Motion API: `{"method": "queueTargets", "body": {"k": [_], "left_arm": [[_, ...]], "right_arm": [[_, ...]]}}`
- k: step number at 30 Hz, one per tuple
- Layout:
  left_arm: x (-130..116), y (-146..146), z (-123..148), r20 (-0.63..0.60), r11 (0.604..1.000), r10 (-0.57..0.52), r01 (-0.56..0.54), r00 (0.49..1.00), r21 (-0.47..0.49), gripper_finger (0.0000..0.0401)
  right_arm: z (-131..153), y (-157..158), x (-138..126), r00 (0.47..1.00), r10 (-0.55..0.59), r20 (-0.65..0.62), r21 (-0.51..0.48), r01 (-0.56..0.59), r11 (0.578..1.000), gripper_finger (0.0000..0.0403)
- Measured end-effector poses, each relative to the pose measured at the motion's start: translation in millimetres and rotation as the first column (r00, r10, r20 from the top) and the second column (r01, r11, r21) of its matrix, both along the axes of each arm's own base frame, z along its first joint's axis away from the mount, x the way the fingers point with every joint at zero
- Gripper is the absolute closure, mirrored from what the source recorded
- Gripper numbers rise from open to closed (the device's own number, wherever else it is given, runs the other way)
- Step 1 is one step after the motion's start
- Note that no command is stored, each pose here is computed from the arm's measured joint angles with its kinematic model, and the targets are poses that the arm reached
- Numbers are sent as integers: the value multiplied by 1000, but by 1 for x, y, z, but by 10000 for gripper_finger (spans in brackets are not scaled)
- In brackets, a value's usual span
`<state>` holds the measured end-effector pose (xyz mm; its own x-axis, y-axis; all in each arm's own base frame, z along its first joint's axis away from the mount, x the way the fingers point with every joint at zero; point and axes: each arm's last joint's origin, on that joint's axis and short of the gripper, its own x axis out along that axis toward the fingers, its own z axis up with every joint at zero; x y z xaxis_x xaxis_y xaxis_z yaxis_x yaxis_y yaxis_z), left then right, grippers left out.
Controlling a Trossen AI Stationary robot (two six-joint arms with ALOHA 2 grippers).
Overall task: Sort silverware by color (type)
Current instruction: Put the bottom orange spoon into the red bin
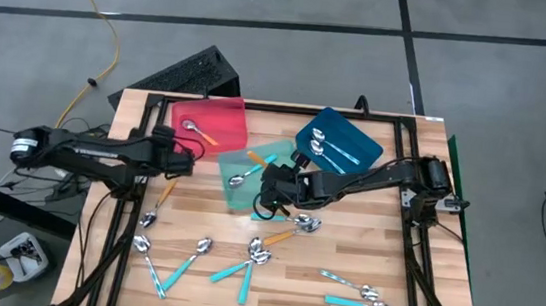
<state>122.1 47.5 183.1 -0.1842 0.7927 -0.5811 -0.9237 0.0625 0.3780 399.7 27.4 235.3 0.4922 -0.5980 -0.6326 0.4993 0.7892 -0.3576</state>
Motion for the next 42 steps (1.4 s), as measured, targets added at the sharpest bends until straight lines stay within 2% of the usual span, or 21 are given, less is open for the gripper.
{"method": "queueTargets", "body": {"k": [5,8,13,19,22,27,32,42], "left_arm": [[0,0,-9,-44,996,87,-87,995,-5,401],[3,0,-13,-49,995,98,-99,994,-8,401],[10,2,-20,-22,998,61,-61,998,-8,401],[12,0,-40,25,992,8,-5,1000,-123,401],[15,-3,-46,61,983,-34,44,998,-176,401],[28,-8,-46,147,973,-129,154,981,-174,401],[46,-10,-43,261,944,-239,287,935,-165,401],[64,-16,-38,397,871,-359,457,844,-183,401]], "right_arm": [[0,0,0,1000,12,-9,-6,-12,1000,343],[0,0,0,1000,12,-10,-6,-12,1000,343],[0,1,0,1000,14,-10,-5,-14,1000,343],[0,3,0,1000,19,-9,-4,-19,1000,343],[0,5,0,1000,23,-9,-3,-23,1000,343],[0,6,0,1000,28,-6,-3,-28,1000,343],[0,6,0,1000,25,-3,0,-25,1000,343],[6,4,-6,1000,4,-20,-24,-4,1000,343]]}}
